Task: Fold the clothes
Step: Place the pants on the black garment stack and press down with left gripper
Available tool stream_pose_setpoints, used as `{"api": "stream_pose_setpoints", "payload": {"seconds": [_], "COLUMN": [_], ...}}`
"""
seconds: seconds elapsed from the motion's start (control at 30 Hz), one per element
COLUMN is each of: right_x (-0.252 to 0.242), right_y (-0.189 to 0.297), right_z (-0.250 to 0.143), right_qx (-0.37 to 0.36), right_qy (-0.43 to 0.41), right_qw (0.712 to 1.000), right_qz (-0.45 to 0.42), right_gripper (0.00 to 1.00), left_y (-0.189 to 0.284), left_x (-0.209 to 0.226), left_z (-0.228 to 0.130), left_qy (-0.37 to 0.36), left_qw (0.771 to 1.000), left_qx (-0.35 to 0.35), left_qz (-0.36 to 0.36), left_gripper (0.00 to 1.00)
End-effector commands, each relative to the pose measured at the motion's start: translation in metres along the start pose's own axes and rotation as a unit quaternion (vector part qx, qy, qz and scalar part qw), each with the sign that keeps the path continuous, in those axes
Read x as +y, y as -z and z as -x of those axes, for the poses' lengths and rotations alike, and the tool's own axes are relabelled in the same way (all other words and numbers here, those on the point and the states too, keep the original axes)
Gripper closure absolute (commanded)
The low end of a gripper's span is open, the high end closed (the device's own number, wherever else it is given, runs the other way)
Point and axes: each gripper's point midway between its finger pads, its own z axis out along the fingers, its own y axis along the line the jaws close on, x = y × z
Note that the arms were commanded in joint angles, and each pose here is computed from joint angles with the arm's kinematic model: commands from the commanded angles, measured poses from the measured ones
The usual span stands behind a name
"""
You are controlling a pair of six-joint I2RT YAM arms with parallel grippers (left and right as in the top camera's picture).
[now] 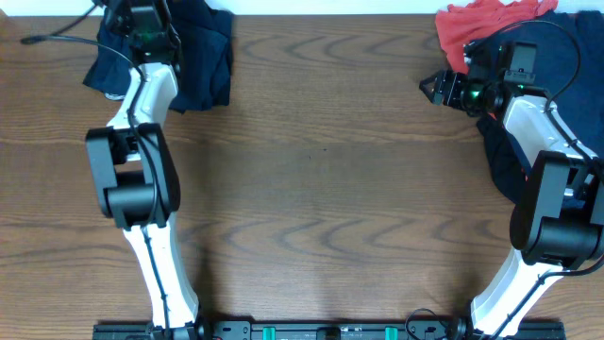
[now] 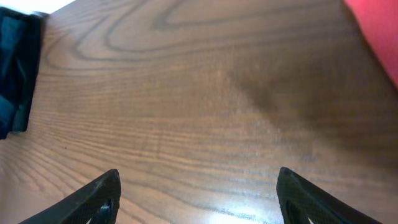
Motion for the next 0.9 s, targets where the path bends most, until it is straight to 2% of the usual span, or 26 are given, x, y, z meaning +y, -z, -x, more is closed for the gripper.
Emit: {"api": "stream_pose_setpoints", "payload": {"seconds": [0.0,0.03,0.2,0.43,0.67,0.87], "right_x": [0.012,0.016,0.049,0.108,0.173,0.206], "right_y": [0.002,0.008,0.053,0.171,0.274,0.328], "right_z": [0.005,0.010,0.043,0.083,0.073,0.062], "right_qx": [-0.008,-0.016,-0.075,-0.192,-0.277,-0.333], "right_qy": [0.041,0.054,0.146,0.217,0.261,0.290], "right_qw": [0.999,0.998,0.986,0.956,0.924,0.897], "right_qz": [0.015,0.014,0.012,-0.044,-0.037,-0.033], "right_gripper": [0.14,0.01,0.01,0.01,0.01,0.01], "left_y": [0.037,0.048,0.102,0.175,0.192,0.194], "left_x": [-0.029,-0.029,-0.033,-0.036,-0.028,-0.031], "left_z": [0.063,0.066,0.082,0.067,0.037,0.031], "left_qy": [-0.047,-0.064,-0.113,-0.171,-0.201,-0.199], "left_qw": [0.999,0.998,0.992,0.972,0.954,0.952], "left_qx": [-0.016,0.000,0.062,0.160,0.220,0.234], "left_qz": [-0.015,-0.008,0.009,0.010,0.017,0.005], "left_gripper": [0.02,0.02,0.02,0.02,0.02,0.02]}}
